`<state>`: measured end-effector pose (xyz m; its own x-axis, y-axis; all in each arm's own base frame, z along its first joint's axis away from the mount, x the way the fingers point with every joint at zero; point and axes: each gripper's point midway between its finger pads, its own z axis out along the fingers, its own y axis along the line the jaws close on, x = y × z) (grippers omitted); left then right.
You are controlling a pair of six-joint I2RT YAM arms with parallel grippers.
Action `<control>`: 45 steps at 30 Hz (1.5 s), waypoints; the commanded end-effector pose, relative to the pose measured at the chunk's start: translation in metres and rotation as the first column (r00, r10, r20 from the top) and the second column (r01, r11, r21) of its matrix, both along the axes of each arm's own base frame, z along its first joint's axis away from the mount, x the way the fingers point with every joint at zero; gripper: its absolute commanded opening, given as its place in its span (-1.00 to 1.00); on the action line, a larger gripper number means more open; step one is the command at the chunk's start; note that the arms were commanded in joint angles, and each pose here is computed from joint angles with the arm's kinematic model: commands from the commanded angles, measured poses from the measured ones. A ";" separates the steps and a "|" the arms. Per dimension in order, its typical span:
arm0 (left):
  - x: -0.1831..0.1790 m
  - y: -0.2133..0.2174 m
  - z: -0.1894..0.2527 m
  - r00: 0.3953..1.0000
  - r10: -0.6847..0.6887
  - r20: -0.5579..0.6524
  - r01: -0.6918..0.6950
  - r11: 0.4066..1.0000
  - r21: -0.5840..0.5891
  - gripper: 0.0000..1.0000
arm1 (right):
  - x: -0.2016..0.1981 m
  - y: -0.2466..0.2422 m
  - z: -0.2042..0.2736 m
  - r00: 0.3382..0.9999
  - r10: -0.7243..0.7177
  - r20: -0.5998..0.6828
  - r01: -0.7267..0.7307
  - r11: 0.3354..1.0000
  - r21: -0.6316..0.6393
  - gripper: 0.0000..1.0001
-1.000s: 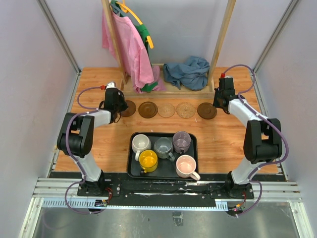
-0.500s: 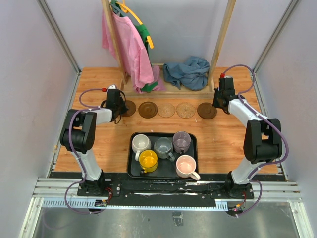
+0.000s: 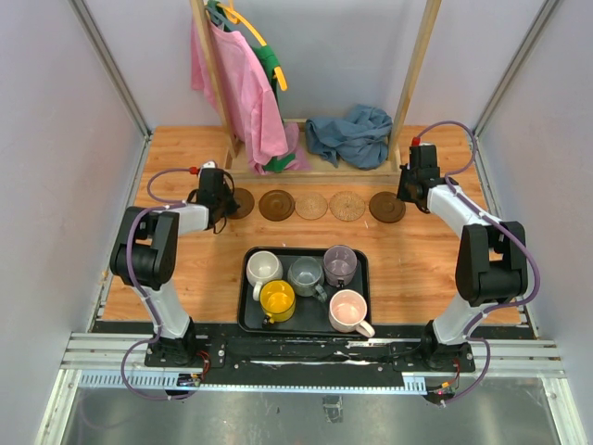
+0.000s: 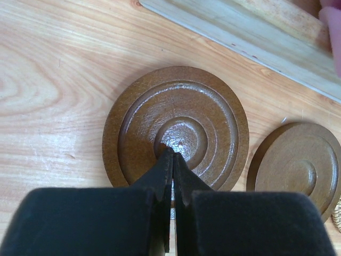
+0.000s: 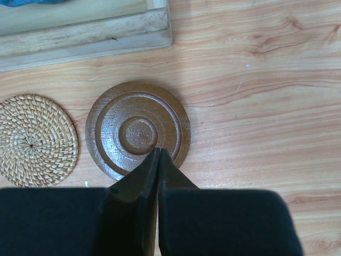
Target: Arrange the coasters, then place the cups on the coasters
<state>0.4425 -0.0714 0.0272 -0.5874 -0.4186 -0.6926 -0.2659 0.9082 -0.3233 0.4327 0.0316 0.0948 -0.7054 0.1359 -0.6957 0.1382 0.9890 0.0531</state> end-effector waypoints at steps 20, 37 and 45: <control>-0.028 0.004 -0.013 0.996 0.010 -0.084 -0.012 1.000 -0.015 -0.99 | 0.006 0.000 0.009 1.000 -0.013 0.017 0.012 0.999 0.038 -0.99; -0.008 0.003 0.012 1.000 0.027 0.009 -0.026 0.999 -0.026 -0.99 | 0.010 -0.002 0.015 0.999 -0.016 0.033 0.016 1.000 0.027 -0.99; 0.052 -0.009 0.056 0.977 0.022 0.214 -0.005 0.997 -0.079 -0.99 | 0.013 -0.005 0.017 0.999 -0.023 0.043 0.022 1.000 0.009 -0.99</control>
